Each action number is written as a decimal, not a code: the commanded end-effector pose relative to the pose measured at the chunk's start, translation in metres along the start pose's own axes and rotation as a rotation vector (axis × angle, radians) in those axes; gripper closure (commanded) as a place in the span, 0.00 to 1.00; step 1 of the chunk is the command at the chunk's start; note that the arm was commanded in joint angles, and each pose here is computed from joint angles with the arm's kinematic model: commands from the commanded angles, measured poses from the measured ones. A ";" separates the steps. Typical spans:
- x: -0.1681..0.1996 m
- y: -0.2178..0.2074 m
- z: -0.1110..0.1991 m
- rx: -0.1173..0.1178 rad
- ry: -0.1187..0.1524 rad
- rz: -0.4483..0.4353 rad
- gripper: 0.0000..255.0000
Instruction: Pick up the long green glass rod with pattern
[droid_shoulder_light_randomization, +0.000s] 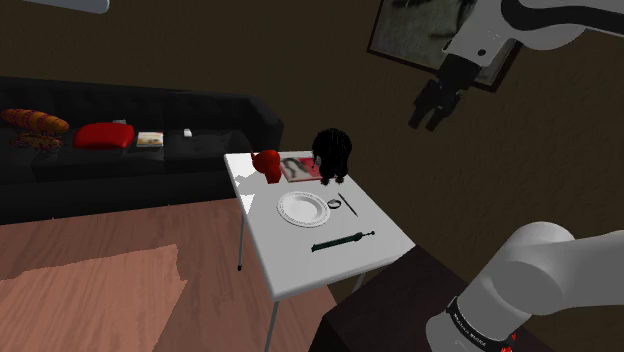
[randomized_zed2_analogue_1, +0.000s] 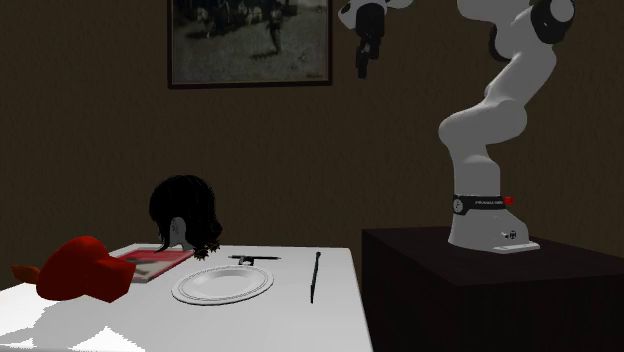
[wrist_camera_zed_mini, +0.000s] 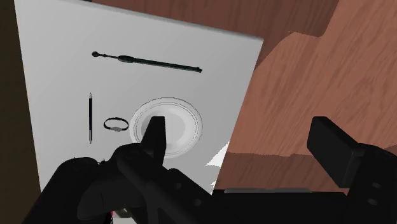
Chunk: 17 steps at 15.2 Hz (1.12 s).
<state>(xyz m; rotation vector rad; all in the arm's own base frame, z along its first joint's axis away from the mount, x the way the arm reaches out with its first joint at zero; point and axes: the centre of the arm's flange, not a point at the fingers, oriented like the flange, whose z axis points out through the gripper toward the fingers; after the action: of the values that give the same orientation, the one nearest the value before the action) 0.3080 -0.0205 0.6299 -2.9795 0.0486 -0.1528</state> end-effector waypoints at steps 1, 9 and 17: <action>0.000 0.000 0.000 0.000 0.000 0.000 0.00; -0.011 0.054 0.090 0.011 -0.016 -0.258 0.00; -0.010 0.109 0.181 0.023 -0.033 -0.515 0.00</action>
<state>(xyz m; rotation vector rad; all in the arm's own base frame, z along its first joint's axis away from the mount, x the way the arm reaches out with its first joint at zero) 0.3117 -0.0937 0.4462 -2.9103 -0.6654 -0.1566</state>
